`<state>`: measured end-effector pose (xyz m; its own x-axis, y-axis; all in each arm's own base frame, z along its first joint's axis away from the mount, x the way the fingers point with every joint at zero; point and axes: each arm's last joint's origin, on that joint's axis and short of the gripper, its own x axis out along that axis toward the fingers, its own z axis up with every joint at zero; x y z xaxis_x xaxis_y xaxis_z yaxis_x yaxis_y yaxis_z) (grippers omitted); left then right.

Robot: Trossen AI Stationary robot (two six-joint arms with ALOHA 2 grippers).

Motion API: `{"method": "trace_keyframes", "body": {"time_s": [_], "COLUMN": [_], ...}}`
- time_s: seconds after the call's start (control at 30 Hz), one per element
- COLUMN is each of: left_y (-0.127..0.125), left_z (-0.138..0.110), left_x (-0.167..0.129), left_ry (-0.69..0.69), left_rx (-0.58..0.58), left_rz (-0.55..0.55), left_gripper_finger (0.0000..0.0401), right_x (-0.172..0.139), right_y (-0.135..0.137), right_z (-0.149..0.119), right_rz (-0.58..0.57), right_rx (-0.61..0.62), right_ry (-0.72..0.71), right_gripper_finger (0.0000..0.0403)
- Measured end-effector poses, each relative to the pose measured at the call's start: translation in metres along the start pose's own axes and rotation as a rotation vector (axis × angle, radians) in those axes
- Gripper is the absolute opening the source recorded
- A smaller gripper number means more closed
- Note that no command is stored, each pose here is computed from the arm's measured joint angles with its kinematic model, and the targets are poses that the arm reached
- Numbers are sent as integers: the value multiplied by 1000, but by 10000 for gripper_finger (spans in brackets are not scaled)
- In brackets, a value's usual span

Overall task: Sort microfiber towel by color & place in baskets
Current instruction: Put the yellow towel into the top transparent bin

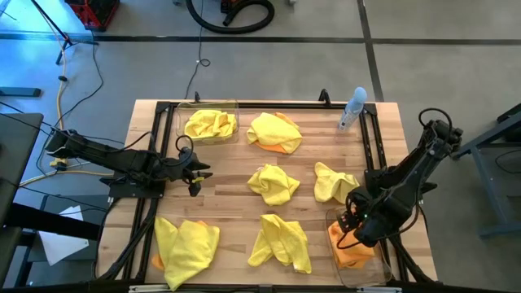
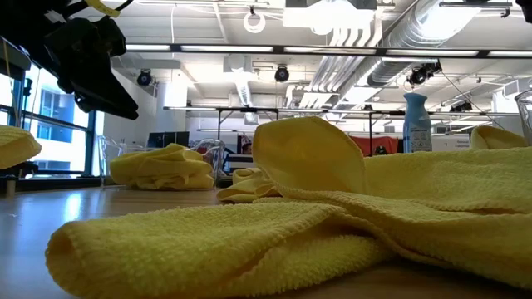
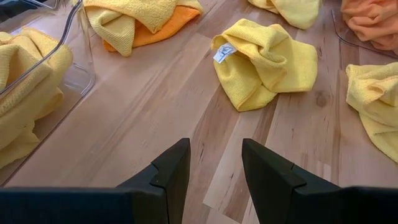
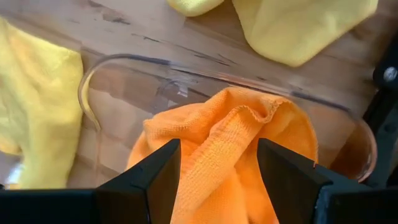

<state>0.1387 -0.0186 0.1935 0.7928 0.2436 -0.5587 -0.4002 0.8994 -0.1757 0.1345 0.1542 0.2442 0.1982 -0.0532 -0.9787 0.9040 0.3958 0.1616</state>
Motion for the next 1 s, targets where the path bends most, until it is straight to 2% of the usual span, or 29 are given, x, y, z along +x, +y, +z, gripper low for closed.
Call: {"method": "trace_keyframes", "body": {"time_s": [0.13,0.33,0.57,0.8,1.0], "left_y": [0,-1,-1,-2,-7], "left_z": [0,2,3,6,13], "left_x": [0,0,0,0,1], "left_ry": [-1,-17,-28,-58,-130], "left_rx": [-2,-10,-38,-54,-49], "left_rz": [3,-2,-8,-18,-46], "left_gripper_finger": [136,136,136,136,136], "right_x": [0,1,-9,-31,-43], "right_y": [-1,-5,-9,-23,-46], "right_z": [1,5,10,27,46], "right_rz": [-16,-108,-37,120,82], "right_rx": [-109,-119,-221,-304,-387], "right_ry": [5,86,96,-50,-262], "right_gripper_finger": [209,209,209,209,209]}}
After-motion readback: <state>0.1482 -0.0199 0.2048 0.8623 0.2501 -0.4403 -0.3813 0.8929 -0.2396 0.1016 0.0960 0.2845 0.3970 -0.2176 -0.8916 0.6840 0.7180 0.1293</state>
